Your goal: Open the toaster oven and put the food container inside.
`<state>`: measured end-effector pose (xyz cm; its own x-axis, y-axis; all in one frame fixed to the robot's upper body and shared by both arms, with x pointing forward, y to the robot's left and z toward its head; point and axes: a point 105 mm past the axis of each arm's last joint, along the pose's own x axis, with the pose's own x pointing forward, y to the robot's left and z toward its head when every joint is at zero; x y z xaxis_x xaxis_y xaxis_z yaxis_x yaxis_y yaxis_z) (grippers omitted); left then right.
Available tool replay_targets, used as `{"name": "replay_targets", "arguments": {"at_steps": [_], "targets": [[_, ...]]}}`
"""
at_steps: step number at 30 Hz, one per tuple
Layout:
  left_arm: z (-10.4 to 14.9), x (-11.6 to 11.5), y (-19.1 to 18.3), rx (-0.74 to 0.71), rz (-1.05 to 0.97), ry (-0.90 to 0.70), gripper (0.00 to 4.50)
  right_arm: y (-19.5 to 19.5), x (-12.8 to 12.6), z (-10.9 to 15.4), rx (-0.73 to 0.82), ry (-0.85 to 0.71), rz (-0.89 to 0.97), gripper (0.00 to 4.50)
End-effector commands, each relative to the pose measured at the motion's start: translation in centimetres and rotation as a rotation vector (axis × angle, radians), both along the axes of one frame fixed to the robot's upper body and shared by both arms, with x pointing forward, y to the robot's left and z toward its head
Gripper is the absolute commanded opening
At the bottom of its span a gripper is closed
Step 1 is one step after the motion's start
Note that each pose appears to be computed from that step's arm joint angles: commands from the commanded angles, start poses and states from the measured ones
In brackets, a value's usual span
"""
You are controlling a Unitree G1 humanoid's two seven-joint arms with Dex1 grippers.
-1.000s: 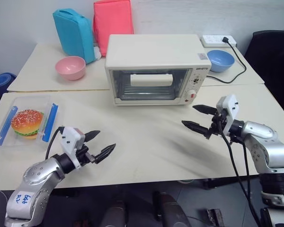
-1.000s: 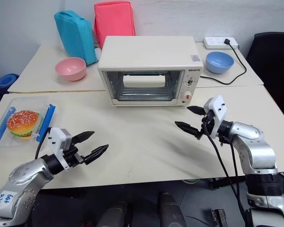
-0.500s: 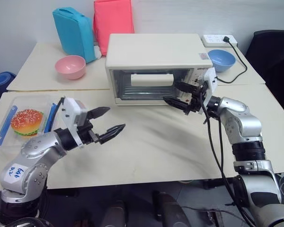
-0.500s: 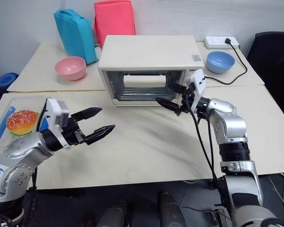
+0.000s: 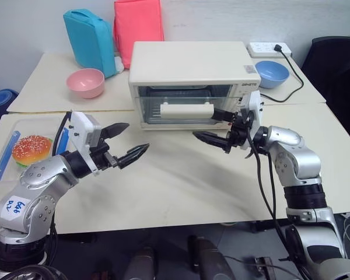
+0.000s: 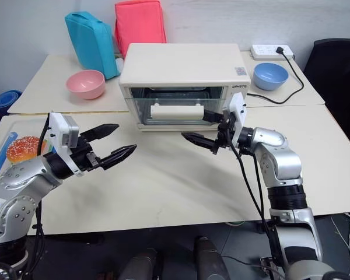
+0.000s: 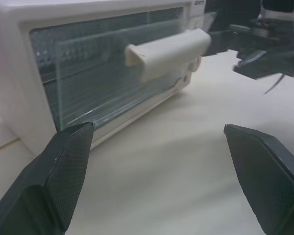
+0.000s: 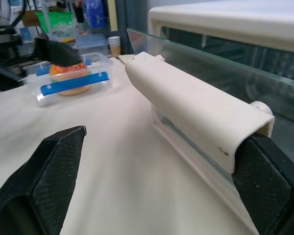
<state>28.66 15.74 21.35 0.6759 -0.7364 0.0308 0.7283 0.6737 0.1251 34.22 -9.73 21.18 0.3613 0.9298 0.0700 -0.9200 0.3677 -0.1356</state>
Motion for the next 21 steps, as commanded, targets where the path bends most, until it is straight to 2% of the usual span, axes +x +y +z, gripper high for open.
{"name": "replay_targets", "arguments": {"at_steps": [1, 3, 7, 15, 16, 21], "targets": [[2.3, 0.5, -0.1, -0.045, 0.000, -0.089, 4.31, 0.9, -1.5, 0.4, 0.004, -0.042, 0.058, 4.50], [3.4, 1.0, 0.2, -0.079, 0.004, -0.105, 3.88, 0.9, -1.8, 0.0, 0.003, -0.033, 0.057, 4.50], [4.7, 2.9, 1.0, -0.058, 0.047, -0.145, 2.66, 0.8, -1.7, -0.5, 0.014, -0.022, 0.035, 4.50], [5.6, 5.6, 0.7, 0.030, 0.037, -0.200, 0.22, 0.9, -1.7, -0.8, 0.026, -0.023, 0.018, 4.50], [5.5, 5.9, 0.6, 0.045, 0.035, -0.203, 0.04, 0.9, -1.8, -0.8, 0.026, -0.022, 0.017, 4.50], [5.0, 6.8, -0.7, 0.099, -0.023, -0.204, 0.04, 0.8, -2.2, -1.0, 0.034, -0.020, 0.010, 4.50]]}}
